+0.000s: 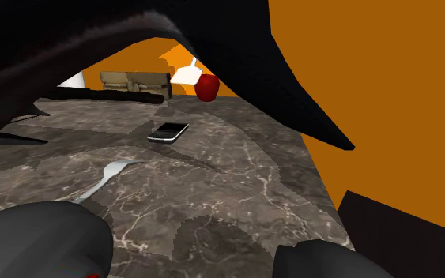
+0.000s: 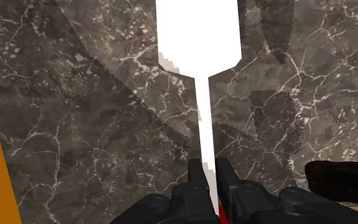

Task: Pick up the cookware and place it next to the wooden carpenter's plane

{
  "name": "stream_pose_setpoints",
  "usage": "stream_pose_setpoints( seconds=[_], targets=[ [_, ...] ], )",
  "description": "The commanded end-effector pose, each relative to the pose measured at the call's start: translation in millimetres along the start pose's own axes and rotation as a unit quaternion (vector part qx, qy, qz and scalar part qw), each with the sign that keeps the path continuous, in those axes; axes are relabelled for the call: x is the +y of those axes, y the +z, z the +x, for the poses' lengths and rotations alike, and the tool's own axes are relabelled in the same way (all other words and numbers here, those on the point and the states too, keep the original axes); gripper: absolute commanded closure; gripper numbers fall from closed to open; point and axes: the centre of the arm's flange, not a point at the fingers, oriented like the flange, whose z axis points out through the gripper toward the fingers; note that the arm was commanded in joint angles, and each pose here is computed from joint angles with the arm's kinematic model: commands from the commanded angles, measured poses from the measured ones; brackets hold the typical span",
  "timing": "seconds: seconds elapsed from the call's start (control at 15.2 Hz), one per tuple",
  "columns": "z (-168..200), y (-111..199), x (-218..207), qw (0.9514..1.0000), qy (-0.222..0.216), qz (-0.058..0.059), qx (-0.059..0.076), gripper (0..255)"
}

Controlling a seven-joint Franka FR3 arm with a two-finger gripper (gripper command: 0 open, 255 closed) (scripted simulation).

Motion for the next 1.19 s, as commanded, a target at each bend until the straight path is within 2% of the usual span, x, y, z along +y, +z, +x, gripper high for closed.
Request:
stream_pose_setpoints(
  seconds=[0.0, 0.4, 1.12],
  targets=[
    [14, 1, -19, 1.0, 0.0, 0.0, 0.0, 255],
    [65, 4, -78, 1.0, 0.0, 0.0, 0.0, 255],
    [62, 62, -78, 1.0, 0.0, 0.0, 0.0, 255]
  ],
)
